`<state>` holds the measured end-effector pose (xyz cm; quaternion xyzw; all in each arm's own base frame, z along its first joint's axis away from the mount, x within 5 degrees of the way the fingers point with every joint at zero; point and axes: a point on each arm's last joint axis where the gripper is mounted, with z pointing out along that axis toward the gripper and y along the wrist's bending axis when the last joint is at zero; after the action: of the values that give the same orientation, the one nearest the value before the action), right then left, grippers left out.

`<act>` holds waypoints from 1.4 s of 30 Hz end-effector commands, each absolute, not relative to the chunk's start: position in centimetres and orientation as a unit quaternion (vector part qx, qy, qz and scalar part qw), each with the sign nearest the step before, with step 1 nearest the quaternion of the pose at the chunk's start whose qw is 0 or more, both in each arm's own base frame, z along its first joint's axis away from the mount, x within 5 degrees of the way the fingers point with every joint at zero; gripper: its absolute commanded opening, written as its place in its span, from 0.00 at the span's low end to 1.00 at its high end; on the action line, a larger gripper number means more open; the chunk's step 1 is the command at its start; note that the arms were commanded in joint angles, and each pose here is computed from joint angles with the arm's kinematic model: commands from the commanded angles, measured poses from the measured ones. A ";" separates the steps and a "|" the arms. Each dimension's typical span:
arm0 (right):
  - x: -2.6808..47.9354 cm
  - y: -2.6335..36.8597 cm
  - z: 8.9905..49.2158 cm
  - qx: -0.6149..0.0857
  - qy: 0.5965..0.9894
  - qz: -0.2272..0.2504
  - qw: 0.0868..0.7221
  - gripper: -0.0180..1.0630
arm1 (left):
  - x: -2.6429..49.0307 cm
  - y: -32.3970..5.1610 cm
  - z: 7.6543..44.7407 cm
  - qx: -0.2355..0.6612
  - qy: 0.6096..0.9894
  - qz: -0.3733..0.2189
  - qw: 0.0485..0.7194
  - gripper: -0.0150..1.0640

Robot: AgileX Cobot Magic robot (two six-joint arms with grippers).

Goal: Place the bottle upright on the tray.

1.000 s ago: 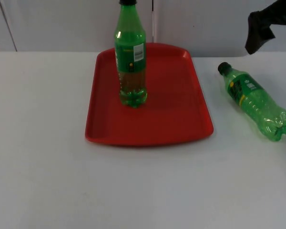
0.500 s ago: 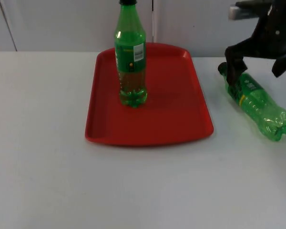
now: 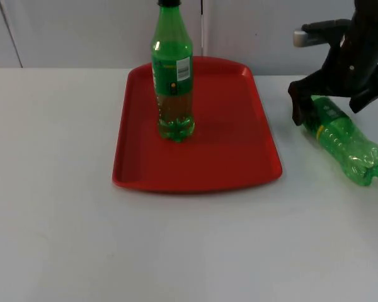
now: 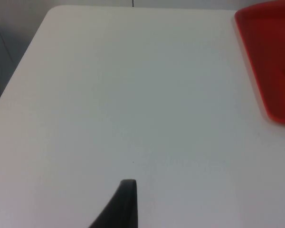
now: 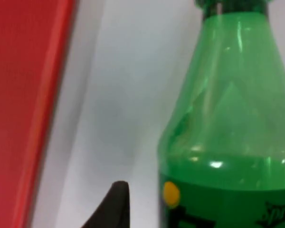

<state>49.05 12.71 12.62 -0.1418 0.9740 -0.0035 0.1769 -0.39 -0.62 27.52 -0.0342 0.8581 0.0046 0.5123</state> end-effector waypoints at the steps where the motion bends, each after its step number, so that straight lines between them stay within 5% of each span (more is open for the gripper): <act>1: 49.3 12.4 12.3 -0.135 0.974 0.004 0.181 0.98 | -0.4 -0.6 27.4 -0.031 0.858 0.006 0.513 0.99; 28: 49.8 12.0 10.2 -0.135 0.974 0.027 0.179 0.93 | -0.4 -0.6 27.4 -0.031 0.858 0.006 0.513 0.99; 33: 49.6 11.9 10.2 -0.136 0.976 0.026 0.170 0.85 | -0.4 -0.6 27.4 -0.031 0.858 0.006 0.513 0.99; 38: 49.6 11.9 10.2 -0.131 0.977 0.027 0.167 0.38 | -0.4 -0.6 27.4 -0.031 0.858 0.006 0.513 0.99; 39: 49.6 11.9 10.2 -0.131 0.977 0.027 0.167 0.38 | -0.4 -0.6 27.4 -0.031 0.858 0.006 0.513 0.99; 42: 49.6 11.9 11.0 -0.128 0.976 0.028 0.175 0.01 | -0.4 -0.6 27.4 -0.031 0.858 0.006 0.513 0.99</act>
<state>49.55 12.05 10.28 -0.1305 0.9763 0.0273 0.1707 -0.39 -0.59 27.51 -0.0343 0.8581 0.0064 0.5122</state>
